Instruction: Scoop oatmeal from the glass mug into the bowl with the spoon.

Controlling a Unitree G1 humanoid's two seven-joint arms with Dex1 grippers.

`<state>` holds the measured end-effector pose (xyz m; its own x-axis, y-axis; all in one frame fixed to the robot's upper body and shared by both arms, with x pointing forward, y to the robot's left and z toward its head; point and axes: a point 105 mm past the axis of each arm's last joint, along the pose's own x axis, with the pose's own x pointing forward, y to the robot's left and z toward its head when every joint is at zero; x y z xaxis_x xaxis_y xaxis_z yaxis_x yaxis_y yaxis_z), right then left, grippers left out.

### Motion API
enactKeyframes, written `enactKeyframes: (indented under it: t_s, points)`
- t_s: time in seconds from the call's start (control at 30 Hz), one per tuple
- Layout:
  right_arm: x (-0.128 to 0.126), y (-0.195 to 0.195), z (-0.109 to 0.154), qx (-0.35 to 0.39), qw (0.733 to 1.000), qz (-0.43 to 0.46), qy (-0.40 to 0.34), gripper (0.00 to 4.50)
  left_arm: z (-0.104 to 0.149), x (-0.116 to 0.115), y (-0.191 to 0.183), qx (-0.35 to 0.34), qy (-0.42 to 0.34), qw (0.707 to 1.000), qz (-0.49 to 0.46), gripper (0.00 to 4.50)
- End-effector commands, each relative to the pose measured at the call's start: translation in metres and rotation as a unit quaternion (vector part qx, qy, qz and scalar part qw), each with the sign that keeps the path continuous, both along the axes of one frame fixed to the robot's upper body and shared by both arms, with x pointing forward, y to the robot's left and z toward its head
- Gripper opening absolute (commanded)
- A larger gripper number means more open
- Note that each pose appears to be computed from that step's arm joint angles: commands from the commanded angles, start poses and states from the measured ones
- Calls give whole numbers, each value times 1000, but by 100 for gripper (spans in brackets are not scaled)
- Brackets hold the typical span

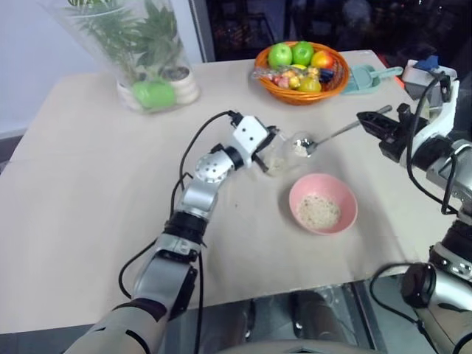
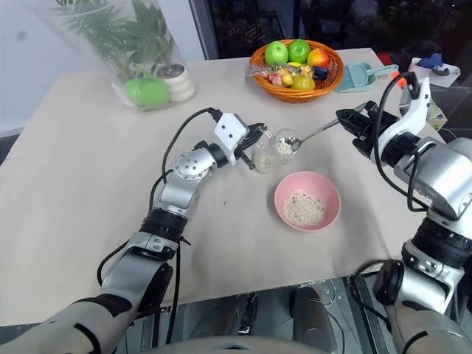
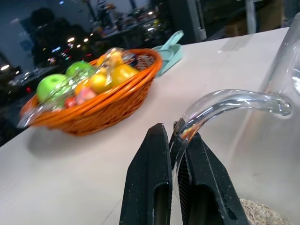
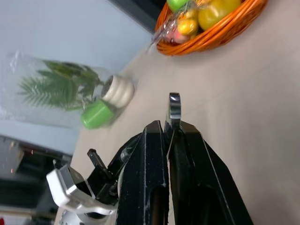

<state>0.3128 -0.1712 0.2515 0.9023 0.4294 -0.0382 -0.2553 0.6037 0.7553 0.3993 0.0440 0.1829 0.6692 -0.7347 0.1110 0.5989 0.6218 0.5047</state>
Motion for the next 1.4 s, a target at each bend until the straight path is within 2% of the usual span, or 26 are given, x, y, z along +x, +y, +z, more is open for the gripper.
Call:
enactKeyframes:
  t_s: [0.03, 0.67, 1.0, 1.17, 1.4]
  points:
    - [-11, -3, 15, 20, 999, -21, -35, 0, 22, -3, -3, 0, -45, 999, -17, 6]
    - [-42, -18, 12, 39, 993, -88, -64, 0, 24, -2, -6, 31, -72, 996, -44, 6]
    - [-76, -13, 8, 65, 988, -99, -95, 0, 25, 1, -10, 37, -79, 995, -50, 6]
    - [-86, -13, 6, 39, 990, -93, -101, 0, 26, 3, -10, 38, -82, 995, -50, 6]
    - [-93, -16, -8, -58, 993, -54, -88, 0, 30, 6, -6, 37, -86, 995, -41, 6]
